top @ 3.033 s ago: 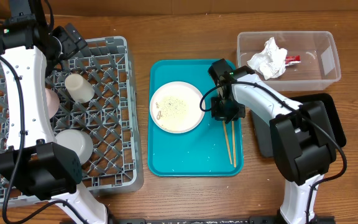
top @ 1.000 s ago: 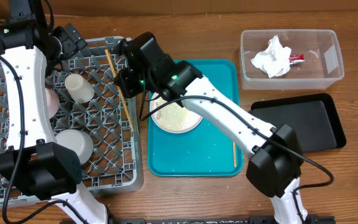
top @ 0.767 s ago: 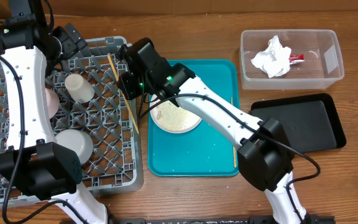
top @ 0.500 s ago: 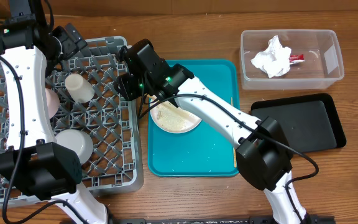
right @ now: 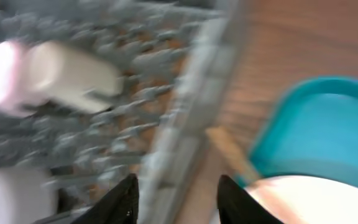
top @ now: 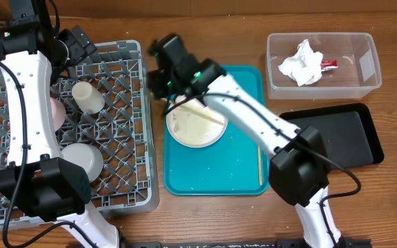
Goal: Sort waste into correct bins and load items into the dishwasher
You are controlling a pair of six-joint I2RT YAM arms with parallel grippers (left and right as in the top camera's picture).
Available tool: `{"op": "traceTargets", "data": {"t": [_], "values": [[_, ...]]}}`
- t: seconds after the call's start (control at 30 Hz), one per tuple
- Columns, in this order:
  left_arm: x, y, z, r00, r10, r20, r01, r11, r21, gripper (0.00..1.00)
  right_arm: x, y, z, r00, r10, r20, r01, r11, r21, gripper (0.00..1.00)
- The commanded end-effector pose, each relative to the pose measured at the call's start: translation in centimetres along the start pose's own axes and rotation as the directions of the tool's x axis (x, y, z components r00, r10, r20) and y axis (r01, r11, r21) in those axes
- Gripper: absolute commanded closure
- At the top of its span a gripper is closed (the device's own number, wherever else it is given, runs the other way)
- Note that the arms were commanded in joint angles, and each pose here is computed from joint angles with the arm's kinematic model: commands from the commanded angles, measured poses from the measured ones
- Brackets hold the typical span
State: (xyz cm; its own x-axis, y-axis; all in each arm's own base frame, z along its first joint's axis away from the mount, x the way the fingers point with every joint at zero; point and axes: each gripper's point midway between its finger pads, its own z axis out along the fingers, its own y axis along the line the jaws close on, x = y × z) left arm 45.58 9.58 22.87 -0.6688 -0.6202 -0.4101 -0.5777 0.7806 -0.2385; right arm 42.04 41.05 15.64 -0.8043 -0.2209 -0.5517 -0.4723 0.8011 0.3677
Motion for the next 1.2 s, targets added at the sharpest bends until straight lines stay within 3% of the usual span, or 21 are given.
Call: {"op": "traceTargets", "data": {"t": [0.0,0.13,0.23,0.37,0.53,0.83,1.0,1.1,1.17], "values": [[-0.2,-0.1,-0.1,1.0,-0.015,0.011,0.015,1.0,-0.003,0.0,-5.3,-5.5,-6.2,0.99,0.0,0.14,-0.024,0.985,0.169,0.53],[-0.2,-0.1,-0.1,1.0,-0.015,0.011,0.015,1.0,-0.003,0.0,-3.7,-9.4,-6.6,0.999,-0.036,0.027,0.031,0.986,0.164,0.54],[-0.2,-0.1,-0.1,1.0,-0.015,0.011,0.015,1.0,-0.003,0.0,-1.8,-9.9,-6.5,0.981,-0.177,-0.077,0.185,0.977,0.105,0.53],[-0.2,-0.1,-0.1,1.0,-0.015,0.011,0.015,1.0,-0.003,0.0,1.9,-9.7,-6.4,0.899,-0.379,-0.221,0.383,0.923,-0.023,0.53],[-0.2,-0.1,-0.1,1.0,-0.015,0.011,0.015,1.0,-0.003,0.0,3.5,-7.7,-5.6,0.849,-0.484,-0.212,0.451,0.872,-0.188,0.51],[-0.2,-0.1,-0.1,1.0,-0.015,0.011,0.015,1.0,-0.003,0.0,6.2,-8.1,-1.4,0.814,-0.512,-0.274,0.456,0.856,-0.244,0.34],[-0.2,-0.1,-0.1,1.0,-0.015,0.011,0.015,1.0,-0.003,0.0,6.7,-6.2,-0.3,0.788,-0.557,-0.262,0.497,0.827,-0.263,0.35],[-0.2,-0.1,-0.1,1.0,-0.015,0.011,0.015,1.0,-0.003,0.0,6.8,-5.5,0.1,0.746,-0.618,-0.247,0.562,0.784,-0.264,0.46],[-0.2,-0.1,-0.1,1.0,-0.015,0.011,0.015,1.0,-0.003,0.0,6.7,-5.2,0.6,0.734,-0.635,-0.24,0.585,0.771,-0.251,0.48]]}}
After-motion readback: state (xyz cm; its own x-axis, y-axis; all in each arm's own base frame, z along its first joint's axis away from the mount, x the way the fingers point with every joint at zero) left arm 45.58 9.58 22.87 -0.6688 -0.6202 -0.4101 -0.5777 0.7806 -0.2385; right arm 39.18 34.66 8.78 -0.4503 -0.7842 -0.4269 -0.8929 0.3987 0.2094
